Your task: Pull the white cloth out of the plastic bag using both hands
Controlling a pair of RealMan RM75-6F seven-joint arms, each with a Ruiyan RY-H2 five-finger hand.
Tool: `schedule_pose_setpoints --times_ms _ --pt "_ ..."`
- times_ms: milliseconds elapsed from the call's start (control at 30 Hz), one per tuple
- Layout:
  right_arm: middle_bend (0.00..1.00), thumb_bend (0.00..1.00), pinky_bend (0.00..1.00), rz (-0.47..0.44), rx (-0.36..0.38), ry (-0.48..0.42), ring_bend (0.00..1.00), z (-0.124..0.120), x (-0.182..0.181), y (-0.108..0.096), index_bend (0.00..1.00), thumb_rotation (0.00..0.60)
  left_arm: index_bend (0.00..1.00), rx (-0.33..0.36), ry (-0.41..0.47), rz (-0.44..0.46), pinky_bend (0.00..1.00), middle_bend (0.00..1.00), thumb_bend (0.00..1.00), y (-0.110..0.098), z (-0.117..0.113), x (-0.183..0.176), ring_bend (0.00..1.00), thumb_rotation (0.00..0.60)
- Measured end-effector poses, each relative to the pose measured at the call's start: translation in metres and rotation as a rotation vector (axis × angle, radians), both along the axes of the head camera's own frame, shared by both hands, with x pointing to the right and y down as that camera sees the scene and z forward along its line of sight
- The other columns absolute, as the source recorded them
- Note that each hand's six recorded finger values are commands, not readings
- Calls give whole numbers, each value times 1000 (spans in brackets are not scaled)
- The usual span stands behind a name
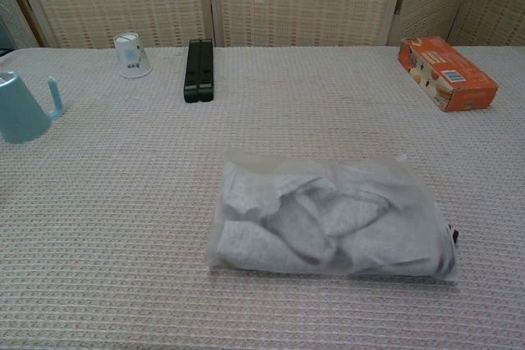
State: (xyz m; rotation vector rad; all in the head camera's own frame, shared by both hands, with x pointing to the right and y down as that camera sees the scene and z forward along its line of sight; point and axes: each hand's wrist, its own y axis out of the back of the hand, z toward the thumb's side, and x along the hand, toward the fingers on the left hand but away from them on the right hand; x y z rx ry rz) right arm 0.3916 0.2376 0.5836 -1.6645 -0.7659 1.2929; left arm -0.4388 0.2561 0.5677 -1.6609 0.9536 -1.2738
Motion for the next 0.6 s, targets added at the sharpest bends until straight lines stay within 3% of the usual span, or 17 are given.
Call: schedule_pose_setpoints --times_ms 167,267,367,500,600 --pt "0 120 0 -16 -6 3 0 2 -2 2 0 600 223 -13 7 26 167 204 220 2 2 5 73 600" --pt "0 121 0 -8 -2 0 0 0 -1 2 0 600 224 -22 30 60 234 231 220 6 4 12 108 600" --pt "0 120 0 4 10 1 0 -4 3 1 0 600 238 -34 69 104 369 292 210 13 5 24 191 600" --pt "0 120 0 22 15 -5 0 -7 6 -1 0 600 269 -47 148 173 542 460 199 27 12 50 365 600" --pt "0 120 0 33 17 -1 0 -7 8 -2 0 600 299 -55 210 210 687 659 199 36 20 71 559 600"
